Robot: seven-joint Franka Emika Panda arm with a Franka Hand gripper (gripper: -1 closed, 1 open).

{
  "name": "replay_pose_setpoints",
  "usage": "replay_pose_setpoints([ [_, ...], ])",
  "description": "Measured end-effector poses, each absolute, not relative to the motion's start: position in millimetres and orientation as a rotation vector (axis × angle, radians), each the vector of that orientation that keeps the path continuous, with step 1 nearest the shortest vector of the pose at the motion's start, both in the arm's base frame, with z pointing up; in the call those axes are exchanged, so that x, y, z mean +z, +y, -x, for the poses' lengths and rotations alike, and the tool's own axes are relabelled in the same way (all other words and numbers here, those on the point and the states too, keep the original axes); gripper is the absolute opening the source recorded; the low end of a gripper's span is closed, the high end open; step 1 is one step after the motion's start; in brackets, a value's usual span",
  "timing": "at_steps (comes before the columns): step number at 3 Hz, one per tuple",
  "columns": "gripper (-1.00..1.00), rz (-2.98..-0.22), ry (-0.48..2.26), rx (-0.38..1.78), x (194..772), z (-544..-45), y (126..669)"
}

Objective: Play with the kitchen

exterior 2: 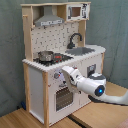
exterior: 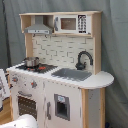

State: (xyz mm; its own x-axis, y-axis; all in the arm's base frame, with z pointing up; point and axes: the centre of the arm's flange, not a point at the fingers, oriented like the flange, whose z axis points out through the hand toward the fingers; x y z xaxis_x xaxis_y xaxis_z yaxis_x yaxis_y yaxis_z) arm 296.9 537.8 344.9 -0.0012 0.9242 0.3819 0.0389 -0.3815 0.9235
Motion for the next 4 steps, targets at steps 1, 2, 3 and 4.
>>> replay_pose_setpoints([
  [1,1.0,-1.507,1.069,1.508,342.6,-316.1,532.2],
  [2,1.0,-1.497,1.125,1.508,327.9,-332.8,525.8],
  [3,1.0,-1.496,1.125,1.519,330.6,-350.0,537.6],
  [4,-1.0,-1.497,1.124,1.518,330.7,-350.1,537.5],
])
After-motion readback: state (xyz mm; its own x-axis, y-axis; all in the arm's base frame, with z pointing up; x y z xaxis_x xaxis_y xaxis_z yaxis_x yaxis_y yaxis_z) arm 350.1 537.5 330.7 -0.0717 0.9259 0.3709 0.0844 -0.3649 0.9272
